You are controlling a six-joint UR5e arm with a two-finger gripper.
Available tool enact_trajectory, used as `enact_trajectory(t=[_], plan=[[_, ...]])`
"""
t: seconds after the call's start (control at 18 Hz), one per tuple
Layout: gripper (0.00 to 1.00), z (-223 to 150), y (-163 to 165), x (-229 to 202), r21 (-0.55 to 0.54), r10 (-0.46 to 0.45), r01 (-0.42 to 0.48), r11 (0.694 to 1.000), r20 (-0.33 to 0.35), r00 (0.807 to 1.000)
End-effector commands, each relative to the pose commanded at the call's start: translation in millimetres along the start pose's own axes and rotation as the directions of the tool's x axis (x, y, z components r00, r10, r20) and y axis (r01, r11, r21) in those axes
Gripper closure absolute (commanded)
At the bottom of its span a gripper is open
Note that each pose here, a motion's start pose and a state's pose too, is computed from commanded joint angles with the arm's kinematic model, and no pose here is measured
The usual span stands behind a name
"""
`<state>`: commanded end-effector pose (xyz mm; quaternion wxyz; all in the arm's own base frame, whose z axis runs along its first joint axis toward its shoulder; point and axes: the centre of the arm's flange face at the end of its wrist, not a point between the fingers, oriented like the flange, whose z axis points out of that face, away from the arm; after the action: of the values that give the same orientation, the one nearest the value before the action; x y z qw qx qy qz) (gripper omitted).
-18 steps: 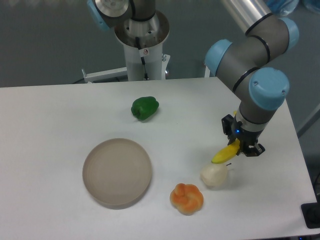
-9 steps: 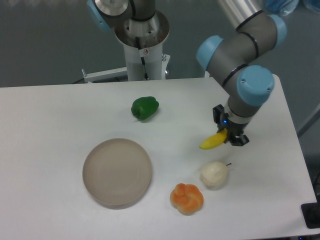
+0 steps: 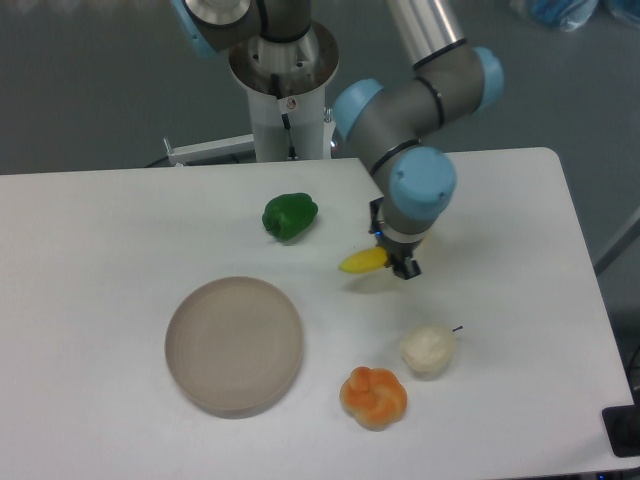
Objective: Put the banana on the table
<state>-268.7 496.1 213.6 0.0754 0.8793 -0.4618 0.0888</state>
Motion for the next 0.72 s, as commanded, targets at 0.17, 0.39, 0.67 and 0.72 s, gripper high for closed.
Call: enact_trajectory(t=[0.17,0.39,0.67,0.72], plan=[[0.69,12.6,-3.5,7.1,0.002,0.004,-0.003,1.000,-0.027,1.000],[0.44,15.6,-6.3,6.3,0.003,0.008,-0.008,1.000,-0.032,0.999],[0.00,4.1,-4.1,2.0,0.000,-0.003,0.003,1.000,0.003,1.000],[0.00,-1.5,-2.7,0.7,-0.001,-0.006,0.006,1.000,0.018,1.000]])
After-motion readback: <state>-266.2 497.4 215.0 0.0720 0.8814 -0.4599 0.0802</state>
